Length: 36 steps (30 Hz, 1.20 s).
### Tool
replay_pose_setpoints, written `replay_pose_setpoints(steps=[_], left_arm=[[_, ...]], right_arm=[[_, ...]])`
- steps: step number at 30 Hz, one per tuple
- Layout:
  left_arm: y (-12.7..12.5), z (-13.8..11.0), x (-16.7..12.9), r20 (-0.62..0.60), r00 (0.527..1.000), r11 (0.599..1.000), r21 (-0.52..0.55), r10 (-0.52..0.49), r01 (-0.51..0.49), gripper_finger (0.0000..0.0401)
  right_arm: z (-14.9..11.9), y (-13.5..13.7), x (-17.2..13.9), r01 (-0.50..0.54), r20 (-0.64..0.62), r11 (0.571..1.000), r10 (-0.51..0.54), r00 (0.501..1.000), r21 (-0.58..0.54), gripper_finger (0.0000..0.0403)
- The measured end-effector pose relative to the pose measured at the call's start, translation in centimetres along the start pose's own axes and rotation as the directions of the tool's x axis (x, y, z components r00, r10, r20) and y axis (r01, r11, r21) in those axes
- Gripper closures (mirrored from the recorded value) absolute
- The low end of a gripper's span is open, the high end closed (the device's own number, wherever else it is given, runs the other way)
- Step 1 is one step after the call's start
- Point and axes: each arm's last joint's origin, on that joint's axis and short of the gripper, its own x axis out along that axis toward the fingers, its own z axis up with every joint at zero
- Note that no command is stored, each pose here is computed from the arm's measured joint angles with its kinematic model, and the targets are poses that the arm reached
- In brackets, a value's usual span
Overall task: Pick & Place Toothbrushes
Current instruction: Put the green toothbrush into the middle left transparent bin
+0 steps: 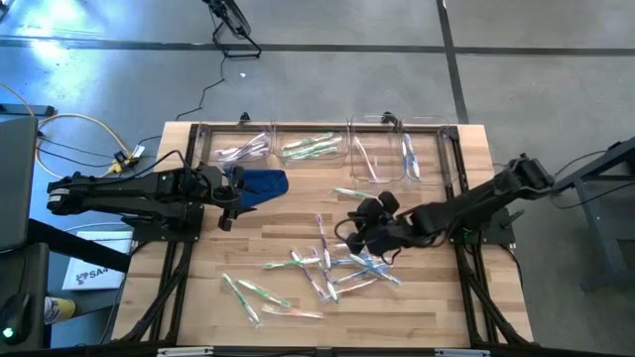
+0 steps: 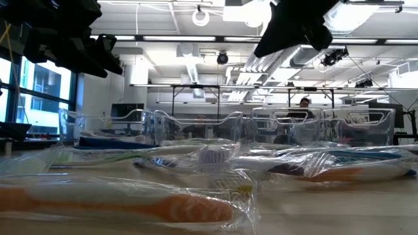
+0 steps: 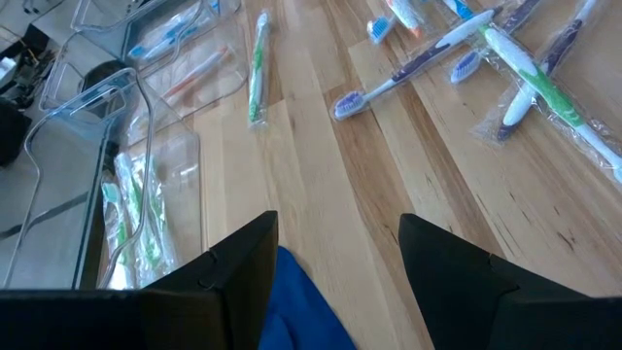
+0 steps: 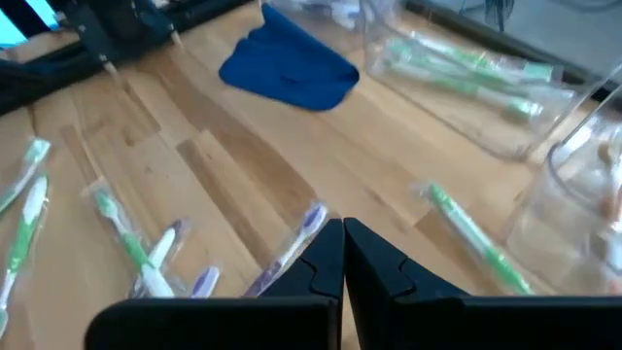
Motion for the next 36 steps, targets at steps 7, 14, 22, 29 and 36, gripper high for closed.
replay_pose_setpoints(steps=[7, 14, 22, 29, 36], left_arm=[[0.0, 0.0, 0.0, 0.0, 1.0, 1.0, 0.0, 0.0, 0.0, 0.0191], [-0.3, 0.3, 0.1, 0.081, 0.988, 0.991, -0.024, -0.132, 0.134, 0.0191], [-0.4, 1.1, 0.8, 0.197, 0.949, 0.967, -0.014, -0.248, 0.255, 0.0191], [-0.1, 1.7, 1.4, 0.233, 0.945, 0.96, -0.106, -0.229, 0.258, 0.0191], [-1.7, 1.8, 1.4, 0.197, 0.927, 0.926, -0.142, -0.319, 0.349, 0.0192]], right_arm=[[-1.0, 0.9, 0.8, -0.006, -0.005, 1.0, 0.006, 1.0, 0.028, 0.04], [-0.9, 1.2, 0.9, -0.032, 0.01, 0.999, 0.031, 0.999, 0.032, 0.04], [-0.9, 1.2, 0.9, -0.034, 0.012, 0.999, 0.034, 0.999, 0.028, 0.04], [-0.9, 1.3, 0.9, -0.047, 0.001, 0.998, 0.047, 0.999, 0.031, 0.04], [-0.9, 1.3, 0.9, -0.053, -0.004, 0.998, 0.054, 0.999, 0.031, 0.04]])
